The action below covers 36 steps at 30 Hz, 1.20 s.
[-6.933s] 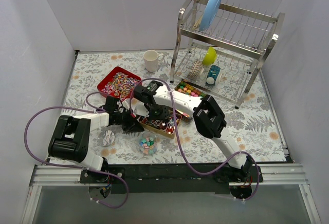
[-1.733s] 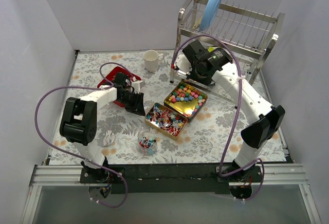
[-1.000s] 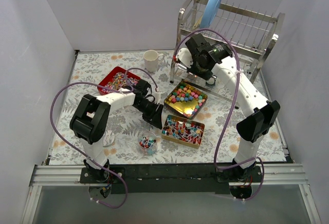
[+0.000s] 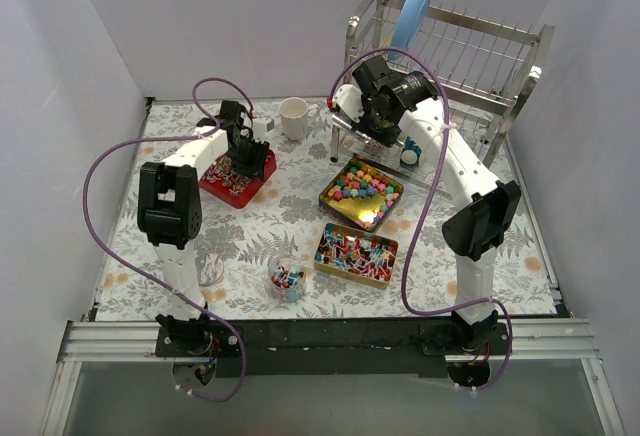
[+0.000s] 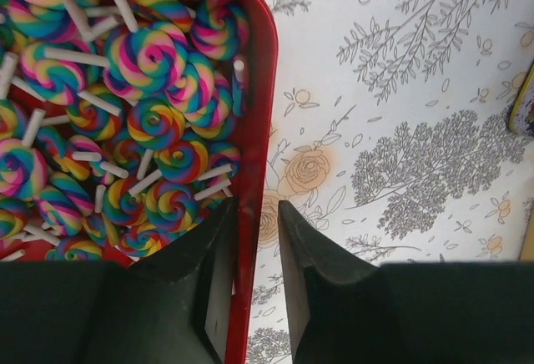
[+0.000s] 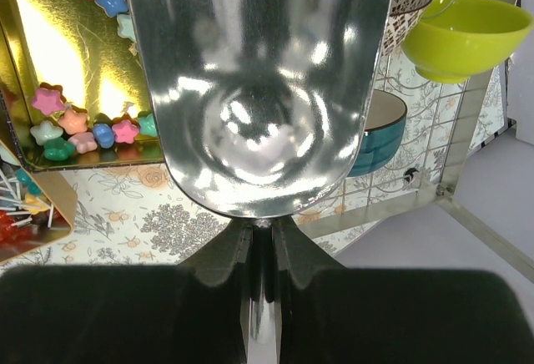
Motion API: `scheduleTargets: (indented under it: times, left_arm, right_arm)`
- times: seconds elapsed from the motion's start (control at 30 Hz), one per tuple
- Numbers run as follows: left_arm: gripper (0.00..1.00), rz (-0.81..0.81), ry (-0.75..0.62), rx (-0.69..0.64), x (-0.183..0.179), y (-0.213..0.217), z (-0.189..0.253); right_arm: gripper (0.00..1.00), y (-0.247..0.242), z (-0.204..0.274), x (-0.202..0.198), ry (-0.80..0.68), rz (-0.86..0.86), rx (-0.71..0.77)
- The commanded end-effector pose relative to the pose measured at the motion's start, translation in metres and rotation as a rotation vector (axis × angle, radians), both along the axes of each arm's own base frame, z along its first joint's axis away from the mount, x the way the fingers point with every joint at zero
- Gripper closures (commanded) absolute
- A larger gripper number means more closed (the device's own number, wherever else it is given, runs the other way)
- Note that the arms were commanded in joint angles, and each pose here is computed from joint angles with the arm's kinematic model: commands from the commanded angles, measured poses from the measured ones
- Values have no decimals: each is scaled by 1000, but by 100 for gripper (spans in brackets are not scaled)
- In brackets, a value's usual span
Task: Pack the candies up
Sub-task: Move the storage box to the center of the board.
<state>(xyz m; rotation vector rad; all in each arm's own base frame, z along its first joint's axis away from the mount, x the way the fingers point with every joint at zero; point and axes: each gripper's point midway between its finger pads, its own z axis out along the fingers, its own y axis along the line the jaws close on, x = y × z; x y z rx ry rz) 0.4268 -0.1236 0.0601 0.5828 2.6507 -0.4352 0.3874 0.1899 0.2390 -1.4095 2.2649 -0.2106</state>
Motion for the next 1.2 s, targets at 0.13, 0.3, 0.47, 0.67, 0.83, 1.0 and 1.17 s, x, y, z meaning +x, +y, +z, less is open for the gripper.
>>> scheduleTargets:
  times: [0.13, 0.3, 0.47, 0.67, 0.83, 1.0, 1.17]
  left_arm:
    - [90, -162, 18, -77, -57, -23, 8]
    - [97, -265, 61, -103, -109, -39, 5]
    - [98, -485, 9, -110, -164, -57, 17]
    - [98, -777, -124, -79, -197, -62, 19]
    - [98, -913, -195, -19, -188, -62, 13]
    - [99, -1001, -227, 1, -179, -70, 5]
    - [86, -1008, -216, -36, -183, -88, 10]
  right_arm:
    - [99, 3, 17, 2, -38, -2, 42]
    - [99, 1, 18, 2, -42, -3, 38]
    - [99, -1, 17, 0, -40, -8, 30]
    - [99, -3, 16, -4, -32, -6, 26]
    - [99, -3, 15, -6, -25, -3, 28]
    - [99, -4, 13, -10, -13, 0, 27]
    - [99, -6, 14, -15, -7, 7, 27]
